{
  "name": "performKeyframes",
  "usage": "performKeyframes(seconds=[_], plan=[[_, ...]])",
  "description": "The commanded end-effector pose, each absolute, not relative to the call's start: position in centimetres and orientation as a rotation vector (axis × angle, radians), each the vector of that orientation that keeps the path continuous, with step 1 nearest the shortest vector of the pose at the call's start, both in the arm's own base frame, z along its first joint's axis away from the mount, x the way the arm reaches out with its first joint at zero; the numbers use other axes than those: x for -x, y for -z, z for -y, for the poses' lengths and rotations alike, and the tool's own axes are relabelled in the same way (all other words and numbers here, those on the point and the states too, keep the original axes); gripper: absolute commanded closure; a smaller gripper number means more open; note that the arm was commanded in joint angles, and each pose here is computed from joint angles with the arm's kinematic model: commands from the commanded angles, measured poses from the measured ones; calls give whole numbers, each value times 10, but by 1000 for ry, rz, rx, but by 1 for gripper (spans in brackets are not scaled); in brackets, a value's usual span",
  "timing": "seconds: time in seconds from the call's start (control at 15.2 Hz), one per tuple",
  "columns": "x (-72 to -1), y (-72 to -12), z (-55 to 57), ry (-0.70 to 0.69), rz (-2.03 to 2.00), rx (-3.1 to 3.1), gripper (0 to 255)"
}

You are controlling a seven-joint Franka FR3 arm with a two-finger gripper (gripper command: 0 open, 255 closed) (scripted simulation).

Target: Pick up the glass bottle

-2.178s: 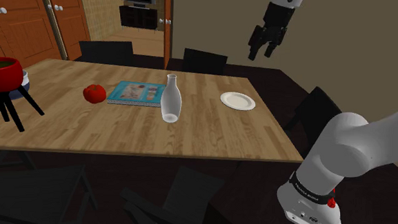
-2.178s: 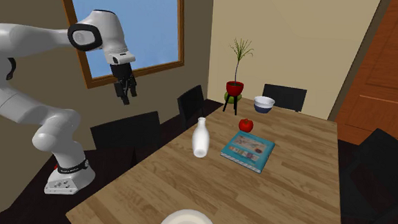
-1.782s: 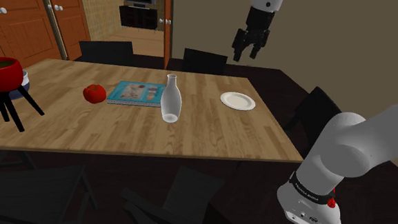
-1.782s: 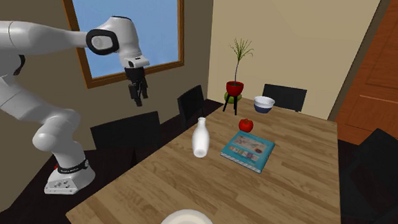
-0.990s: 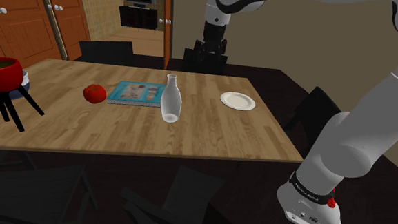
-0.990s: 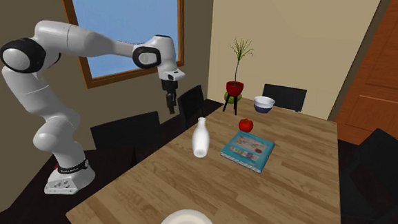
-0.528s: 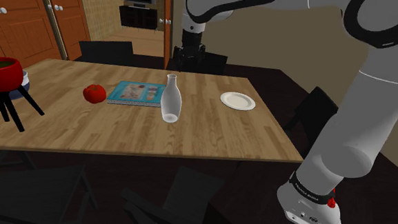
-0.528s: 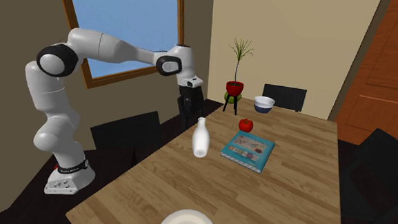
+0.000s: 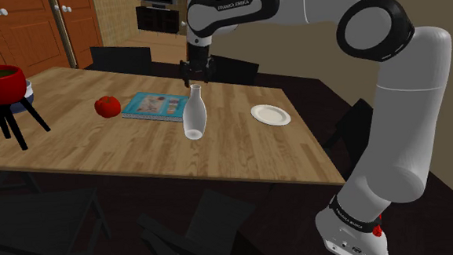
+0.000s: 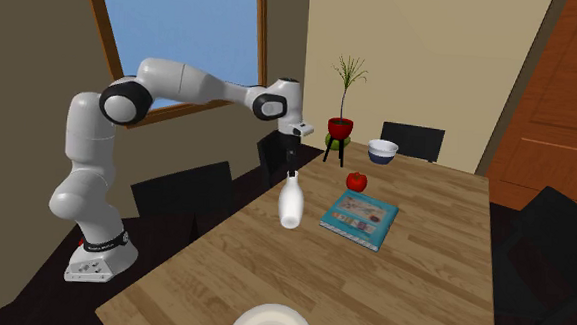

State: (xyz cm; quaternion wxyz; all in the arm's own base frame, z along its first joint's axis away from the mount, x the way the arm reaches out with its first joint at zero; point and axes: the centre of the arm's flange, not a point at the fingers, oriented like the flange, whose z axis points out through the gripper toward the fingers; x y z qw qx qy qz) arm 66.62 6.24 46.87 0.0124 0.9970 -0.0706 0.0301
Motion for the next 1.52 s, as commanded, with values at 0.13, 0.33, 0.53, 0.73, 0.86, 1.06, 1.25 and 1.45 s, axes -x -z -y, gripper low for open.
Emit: performKeyframes(seconds=[0.13,0.33,0.53,0.73,0.86,1.06,1.25,1.45], plan=[[-668,-447,-63,-94,220,-3108,0],[-668,-433,-63,-94,220,-3108,0],[-669,-433,-63,-94,220,-3108,255],[-669,-433,-63,-94,220,-3108,255],[-669,-433,-63,-94,220,-3108,255],[-668,-433,-63,-94,220,-3108,255],[-668,-449,-63,-94,220,-3108,255],[-668,-465,-63,-94,220,-3108,255]])
